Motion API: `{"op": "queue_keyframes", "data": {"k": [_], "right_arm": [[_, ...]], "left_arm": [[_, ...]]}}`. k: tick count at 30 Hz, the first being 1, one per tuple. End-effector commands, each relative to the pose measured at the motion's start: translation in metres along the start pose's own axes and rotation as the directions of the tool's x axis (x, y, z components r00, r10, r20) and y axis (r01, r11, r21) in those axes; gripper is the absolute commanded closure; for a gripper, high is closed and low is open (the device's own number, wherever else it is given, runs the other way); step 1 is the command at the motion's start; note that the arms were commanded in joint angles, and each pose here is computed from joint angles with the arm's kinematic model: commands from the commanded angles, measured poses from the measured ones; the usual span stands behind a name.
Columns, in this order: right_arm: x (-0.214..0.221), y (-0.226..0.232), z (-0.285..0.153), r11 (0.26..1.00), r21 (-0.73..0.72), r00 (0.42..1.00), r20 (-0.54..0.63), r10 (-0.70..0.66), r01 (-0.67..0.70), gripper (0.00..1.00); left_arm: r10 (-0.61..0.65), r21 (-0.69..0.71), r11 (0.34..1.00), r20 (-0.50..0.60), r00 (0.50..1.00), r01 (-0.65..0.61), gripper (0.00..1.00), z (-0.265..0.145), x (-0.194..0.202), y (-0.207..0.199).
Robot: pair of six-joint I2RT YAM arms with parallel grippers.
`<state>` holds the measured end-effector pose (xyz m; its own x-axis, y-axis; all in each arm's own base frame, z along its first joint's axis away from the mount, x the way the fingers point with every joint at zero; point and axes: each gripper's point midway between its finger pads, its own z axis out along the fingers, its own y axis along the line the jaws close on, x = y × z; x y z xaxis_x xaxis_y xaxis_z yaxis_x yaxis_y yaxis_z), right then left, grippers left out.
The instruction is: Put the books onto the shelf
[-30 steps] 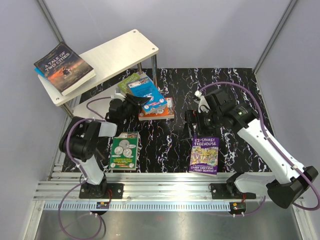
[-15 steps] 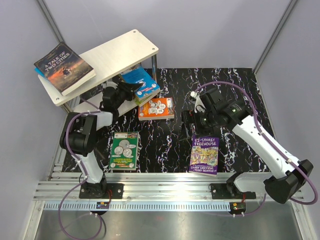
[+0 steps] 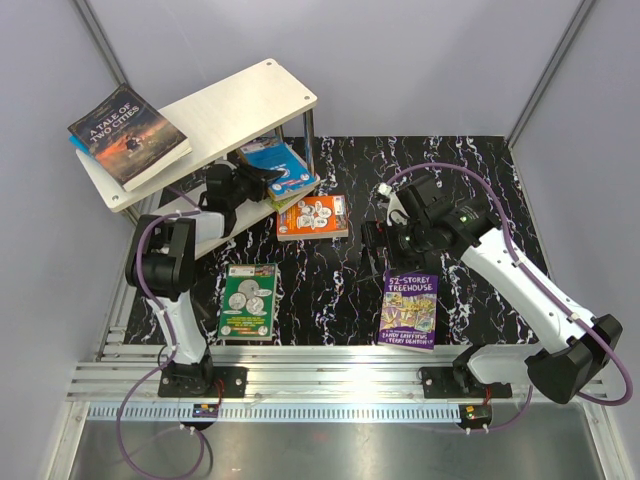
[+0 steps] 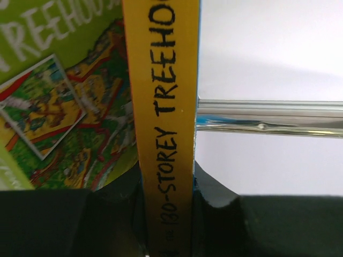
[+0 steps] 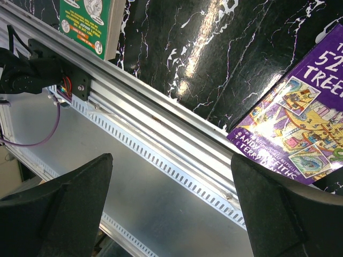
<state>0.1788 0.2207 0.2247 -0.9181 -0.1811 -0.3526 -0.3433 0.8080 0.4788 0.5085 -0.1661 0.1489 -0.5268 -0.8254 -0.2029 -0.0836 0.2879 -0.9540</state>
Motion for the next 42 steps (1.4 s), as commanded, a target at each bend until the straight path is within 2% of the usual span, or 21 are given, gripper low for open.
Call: {"op": "queue_keyframes", "data": {"k": [1, 6, 10, 19, 21, 22, 23, 24, 26, 29, 30, 31, 33, 42], "right_arm": [[-0.010, 0.007, -0.006, 0.999, -0.014, 0.998, 0.051, -0.035, 0.036, 0.02], [-0.010, 0.008, -0.004, 0.999, -0.024, 0.999, 0.045, -0.029, 0.030, 0.01], [-0.009, 0.010, -0.004, 0.999, -0.033, 0.999, 0.043, -0.025, 0.026, 0.02], [-0.008, 0.009, -0.006, 0.999, -0.031, 0.998, 0.047, -0.030, 0.032, 0.02], [-0.008, 0.009, -0.006, 0.999, -0.030, 0.998, 0.047, -0.030, 0.032, 0.02], [-0.008, 0.009, -0.007, 0.999, -0.030, 0.998, 0.049, -0.032, 0.034, 0.02], [-0.008, 0.010, -0.007, 0.999, -0.032, 0.998, 0.051, -0.035, 0.036, 0.01], [-0.008, 0.010, -0.007, 0.999, -0.031, 0.998, 0.053, -0.034, 0.036, 0.02], [-0.008, 0.010, -0.008, 0.999, -0.031, 0.998, 0.053, -0.035, 0.037, 0.02], [-0.009, 0.010, -0.008, 0.999, -0.032, 0.998, 0.055, -0.038, 0.039, 0.02], [-0.008, 0.010, -0.008, 0.999, -0.032, 0.998, 0.056, -0.036, 0.038, 0.02], [-0.008, 0.011, -0.009, 0.999, -0.033, 0.998, 0.058, -0.040, 0.042, 0.02], [-0.008, 0.011, -0.009, 0.999, -0.035, 0.998, 0.057, -0.039, 0.041, 0.02], [-0.007, 0.012, -0.008, 0.998, -0.046, 0.998, 0.058, -0.037, 0.040, 0.02]], "left_arm": [[0.022, 0.091, 0.996, 0.027, 0.999, -0.024, 1.00, -0.002, -0.008, -0.028], [-0.003, 0.015, 1.000, 0.081, 0.997, 0.002, 1.00, -0.001, -0.016, -0.018], [0.011, -0.104, 0.995, 0.113, 0.994, 0.001, 1.00, 0.005, -0.023, -0.007], [0.020, -0.187, 0.982, 0.135, 0.991, 0.005, 1.00, 0.012, -0.030, -0.010], [0.026, -0.202, 0.979, 0.135, 0.990, 0.002, 0.94, 0.011, -0.031, -0.011], [0.023, -0.227, 0.974, 0.128, 0.991, 0.006, 0.88, 0.010, -0.029, -0.007], [0.026, -0.237, 0.971, 0.124, 0.992, 0.004, 0.68, 0.010, -0.030, -0.006], [0.031, -0.244, 0.970, 0.100, 0.995, -0.006, 0.57, 0.011, -0.027, -0.007], [0.035, -0.251, 0.968, 0.063, 0.997, -0.018, 0.43, 0.013, -0.022, -0.007], [0.052, -0.289, 0.956, 0.013, 0.999, -0.046, 0.27, 0.010, -0.016, -0.002], [0.055, -0.300, 0.953, 0.004, 0.998, -0.051, 0.12, 0.009, -0.013, -0.001], [0.053, -0.313, 0.948, -0.001, 0.999, -0.051, 0.07, 0.007, -0.012, 0.001], [0.052, -0.338, 0.940, -0.013, 0.999, -0.054, 0.01, 0.001, -0.008, 0.004], [0.003, -0.364, 0.931, -0.091, 0.996, -0.036, 0.01, -0.011, 0.016, 0.005]]}}
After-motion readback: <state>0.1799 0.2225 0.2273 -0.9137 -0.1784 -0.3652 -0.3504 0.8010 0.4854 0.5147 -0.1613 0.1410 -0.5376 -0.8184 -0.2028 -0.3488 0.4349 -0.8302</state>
